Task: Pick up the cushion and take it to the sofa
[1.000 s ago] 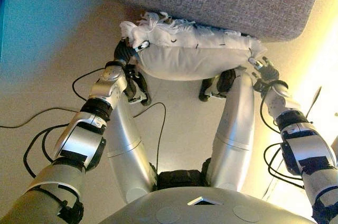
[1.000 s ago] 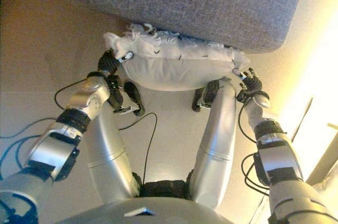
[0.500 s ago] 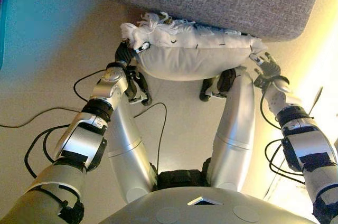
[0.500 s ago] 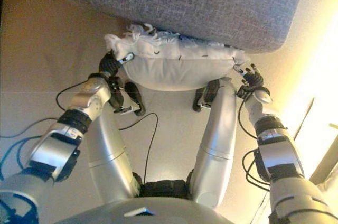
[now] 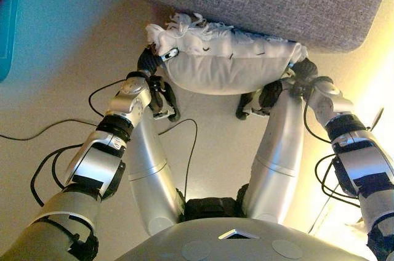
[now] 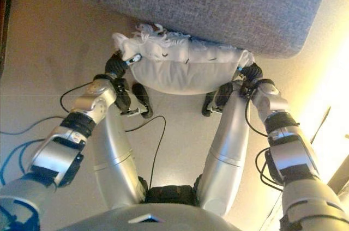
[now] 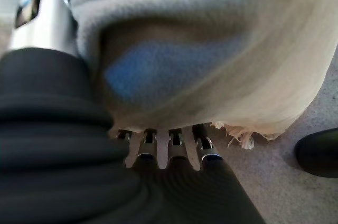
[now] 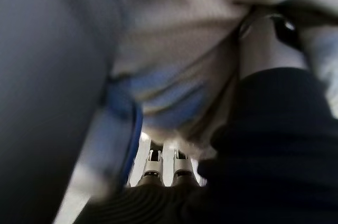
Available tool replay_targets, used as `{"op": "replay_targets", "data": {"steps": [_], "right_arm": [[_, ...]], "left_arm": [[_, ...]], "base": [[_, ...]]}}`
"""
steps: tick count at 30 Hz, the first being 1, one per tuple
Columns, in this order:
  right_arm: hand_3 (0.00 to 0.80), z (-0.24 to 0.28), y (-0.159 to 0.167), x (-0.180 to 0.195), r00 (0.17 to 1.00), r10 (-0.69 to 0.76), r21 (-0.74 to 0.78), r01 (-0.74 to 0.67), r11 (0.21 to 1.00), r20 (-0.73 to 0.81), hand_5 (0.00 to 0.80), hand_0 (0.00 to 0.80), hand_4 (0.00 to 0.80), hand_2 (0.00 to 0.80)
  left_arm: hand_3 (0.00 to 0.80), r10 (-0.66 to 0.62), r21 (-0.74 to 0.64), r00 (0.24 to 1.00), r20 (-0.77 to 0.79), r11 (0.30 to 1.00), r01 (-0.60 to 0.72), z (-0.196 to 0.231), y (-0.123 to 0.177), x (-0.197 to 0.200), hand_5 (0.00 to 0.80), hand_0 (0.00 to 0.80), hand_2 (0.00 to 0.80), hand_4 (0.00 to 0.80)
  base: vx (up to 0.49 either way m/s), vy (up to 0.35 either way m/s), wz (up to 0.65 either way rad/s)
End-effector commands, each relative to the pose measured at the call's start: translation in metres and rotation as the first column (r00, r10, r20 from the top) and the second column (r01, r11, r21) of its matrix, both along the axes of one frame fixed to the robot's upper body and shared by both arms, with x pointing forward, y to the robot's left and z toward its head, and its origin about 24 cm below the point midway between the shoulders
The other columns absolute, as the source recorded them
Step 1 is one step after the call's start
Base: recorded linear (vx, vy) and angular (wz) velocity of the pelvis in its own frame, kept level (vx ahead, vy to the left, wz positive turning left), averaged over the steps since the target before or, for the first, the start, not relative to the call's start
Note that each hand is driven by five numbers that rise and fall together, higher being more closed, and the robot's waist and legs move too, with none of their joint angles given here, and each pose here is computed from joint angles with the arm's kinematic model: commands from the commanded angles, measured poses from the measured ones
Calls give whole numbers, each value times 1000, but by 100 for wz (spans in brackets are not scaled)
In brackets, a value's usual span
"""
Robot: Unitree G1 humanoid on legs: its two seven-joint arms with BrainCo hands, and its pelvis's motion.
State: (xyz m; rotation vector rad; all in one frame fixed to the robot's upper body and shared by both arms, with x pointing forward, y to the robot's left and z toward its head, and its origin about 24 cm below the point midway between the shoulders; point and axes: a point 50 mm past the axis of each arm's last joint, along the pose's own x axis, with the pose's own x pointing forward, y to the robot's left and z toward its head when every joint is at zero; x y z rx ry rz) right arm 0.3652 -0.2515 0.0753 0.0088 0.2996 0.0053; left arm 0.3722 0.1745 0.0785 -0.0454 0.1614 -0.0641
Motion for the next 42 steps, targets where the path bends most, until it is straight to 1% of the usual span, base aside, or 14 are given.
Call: {"op": "replay_targets", "data": {"steps": [1,2,12,15,19,23,28,32,37,39,42], "right_arm": [[445,39,54,23,964,233,-18,-233,972,127,445,445,445,445],[800,38,55,23,966,231,-18,-231,973,119,800,800,800,800],[800,39,62,25,963,219,22,-225,974,155,800,800,800,800],[800,45,61,25,959,199,35,-210,977,201,800,800,800,800],[800,53,62,23,946,134,107,-172,979,294,800,800,800,800],[800,49,70,15,924,118,154,-185,971,365,800,800,800,800],[800,43,76,4,895,121,158,-206,966,429,800,800,800,800],[800,44,83,-7,857,128,167,-241,956,500,800,800,800,800],[800,26,80,-25,872,147,141,-238,961,467,800,800,800,800],[800,17,76,-32,883,146,166,-242,956,446,800,800,800,800],[800,15,76,-39,882,128,194,-238,952,453,800,800,800,800]], "left_arm": [[800,-104,-42,994,24,994,105,-7,-23,-7,800,800,800,800],[800,-113,-40,993,32,993,114,-6,-24,-8,800,800,800,800],[800,-118,-46,989,88,991,122,9,-30,-2,800,800,800,800],[800,-120,-59,986,115,990,127,14,-31,-2,800,800,800,800],[800,-118,-49,980,160,991,127,23,-31,-1,800,800,800,800],[800,-94,-60,975,200,992,108,23,-31,-5,800,800,800,800],[800,-61,-103,964,259,991,90,20,-31,-12,800,800,800,800],[800,-51,-128,950,308,987,95,22,-30,-19,800,800,800,800],[800,-57,-171,951,304,979,113,16,-24,-29,800,800,800,800],[800,-71,-168,955,286,978,123,13,-22,-32,800,800,800,800],[800,-85,-171,957,277,976,136,11,-23,-35,800,800,800,800]], "base": [[0,0,0],[3,-6,3],[-1,0,1],[-13,1,0],[-52,-1,-2],[-25,0,-2],[-17,20,-11],[7,17,-10],[91,5,-3],[86,-39,-2],[86,-50,6]]}}
